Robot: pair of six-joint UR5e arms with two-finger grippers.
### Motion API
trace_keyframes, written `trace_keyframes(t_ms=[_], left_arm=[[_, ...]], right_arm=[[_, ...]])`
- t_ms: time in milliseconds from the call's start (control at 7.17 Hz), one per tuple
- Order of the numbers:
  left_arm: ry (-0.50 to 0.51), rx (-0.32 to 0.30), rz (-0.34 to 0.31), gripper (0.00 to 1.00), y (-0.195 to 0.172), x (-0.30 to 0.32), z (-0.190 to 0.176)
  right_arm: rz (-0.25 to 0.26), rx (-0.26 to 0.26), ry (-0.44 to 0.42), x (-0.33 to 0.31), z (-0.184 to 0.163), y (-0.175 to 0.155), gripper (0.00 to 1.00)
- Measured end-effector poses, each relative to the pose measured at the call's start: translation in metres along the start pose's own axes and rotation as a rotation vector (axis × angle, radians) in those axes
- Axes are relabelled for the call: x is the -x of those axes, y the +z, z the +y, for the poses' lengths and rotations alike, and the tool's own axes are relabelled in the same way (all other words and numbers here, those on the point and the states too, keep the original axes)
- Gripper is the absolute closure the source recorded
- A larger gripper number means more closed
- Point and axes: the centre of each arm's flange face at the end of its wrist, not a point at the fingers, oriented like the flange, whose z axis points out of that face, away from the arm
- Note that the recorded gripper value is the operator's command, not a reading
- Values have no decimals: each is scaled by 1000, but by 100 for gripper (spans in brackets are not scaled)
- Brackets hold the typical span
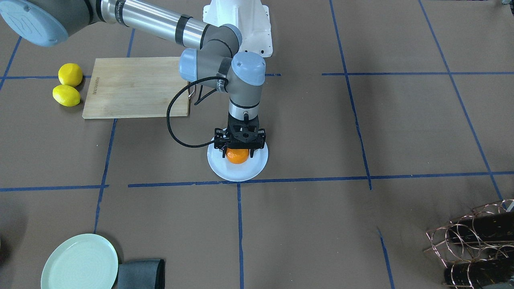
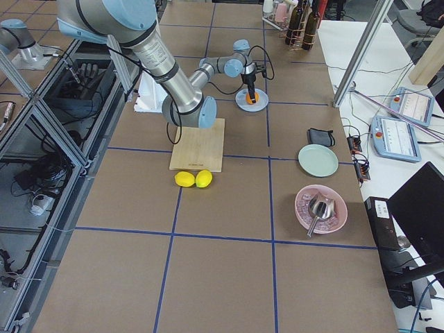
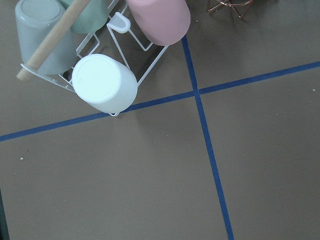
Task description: Pick orange to plate
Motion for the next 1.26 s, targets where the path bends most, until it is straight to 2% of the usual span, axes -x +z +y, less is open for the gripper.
trace_keyframes(t_ms=[279,419,558,837,1116,1256], left_arm=[[0,0,0,0,0,0,0],[0,2,0,0,1,1,1],[-4,8,1,0,3,2,4],[-14,22,4,0,8,5,10],[-18,27,7,0,12,8,12],[-21,28,8,0,12,8,12]], right_arm=[[-10,-6,-9,-2,-9,-6,0],[-24,8,-20,-13,-27,-15,0],[-38,42,-52,-38,-53,-26,0],[-70,103,-173,-140,-96,-50,0],[-132,156,-315,-288,-134,-89,0],[-133,177,-395,-365,-149,-108,0]])
